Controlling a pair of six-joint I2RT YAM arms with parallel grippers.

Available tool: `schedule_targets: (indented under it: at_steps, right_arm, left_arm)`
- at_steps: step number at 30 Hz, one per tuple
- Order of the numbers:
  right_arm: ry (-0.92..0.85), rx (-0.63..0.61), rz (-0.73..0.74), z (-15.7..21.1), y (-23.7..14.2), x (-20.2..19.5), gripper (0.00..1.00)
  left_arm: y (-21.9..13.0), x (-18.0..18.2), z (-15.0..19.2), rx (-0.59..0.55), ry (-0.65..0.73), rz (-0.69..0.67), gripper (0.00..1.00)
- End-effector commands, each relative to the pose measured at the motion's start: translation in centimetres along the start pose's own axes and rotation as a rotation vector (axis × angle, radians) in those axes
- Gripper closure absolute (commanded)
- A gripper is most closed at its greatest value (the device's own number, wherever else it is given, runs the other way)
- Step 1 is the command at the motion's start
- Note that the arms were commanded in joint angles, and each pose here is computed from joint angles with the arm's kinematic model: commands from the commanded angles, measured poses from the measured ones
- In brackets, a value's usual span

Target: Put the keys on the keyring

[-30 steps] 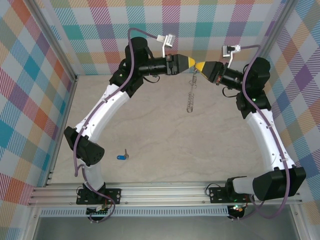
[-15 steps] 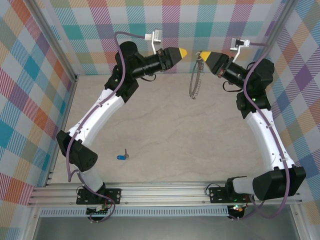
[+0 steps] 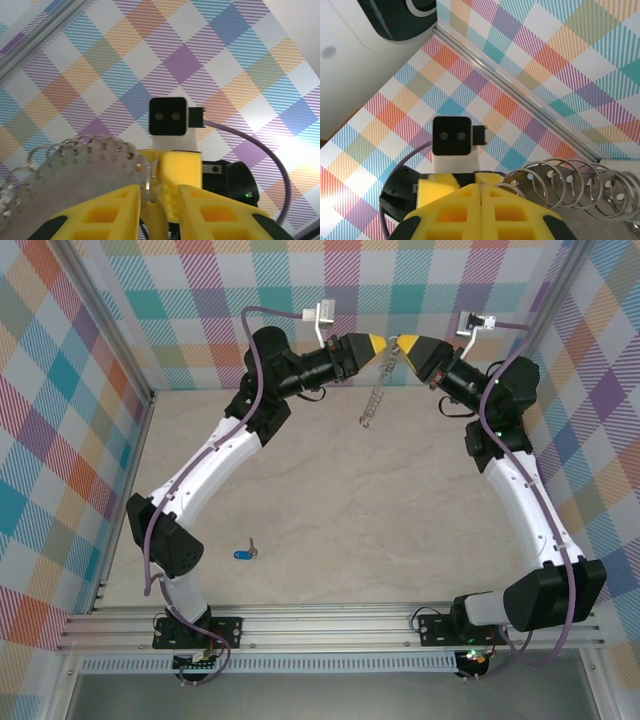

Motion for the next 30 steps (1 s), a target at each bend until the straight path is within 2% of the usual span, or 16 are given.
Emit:
schedule_targets:
  at_steps: [1,17,22,30]
  right_arm:
    - [-0.067,-0.029,-0.083,-0.3,-0.1,3.1,1.00]
    - [-0.054,-0.028,-0.064,-0.1,-0.3,2.3,1.00]
    - [-0.051,-0.026,-0.061,-0.1,-0.2,2.2,1.00]
    - [-0.049,-0.028,-0.048,-0.2,-0.1,1.8,1.00]
  left_arm:
    - [0.4,-1.4,-0.8,-0.040,0.019,0.042,0.74]
    - [1.7,-2.2,-0.8,-0.057,0.016,0.082,0.73]
    - [1.9,-2.3,-0.8,-0.059,0.016,0.090,0.82]
    - [1.7,-2.1,-0.4,-0.057,0.002,0.073,0.83]
Point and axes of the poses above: each hand's point on the last joint's axis, 136 mm out from that joint toward the fingers, its own y axis out along the fingers, its own x axis along the line the jaws close on, z = x × y, the point moved 6 cm from there along -y, back along the fingers, and after that the axes turned 13 degrees about y, right-handed, at the moved point
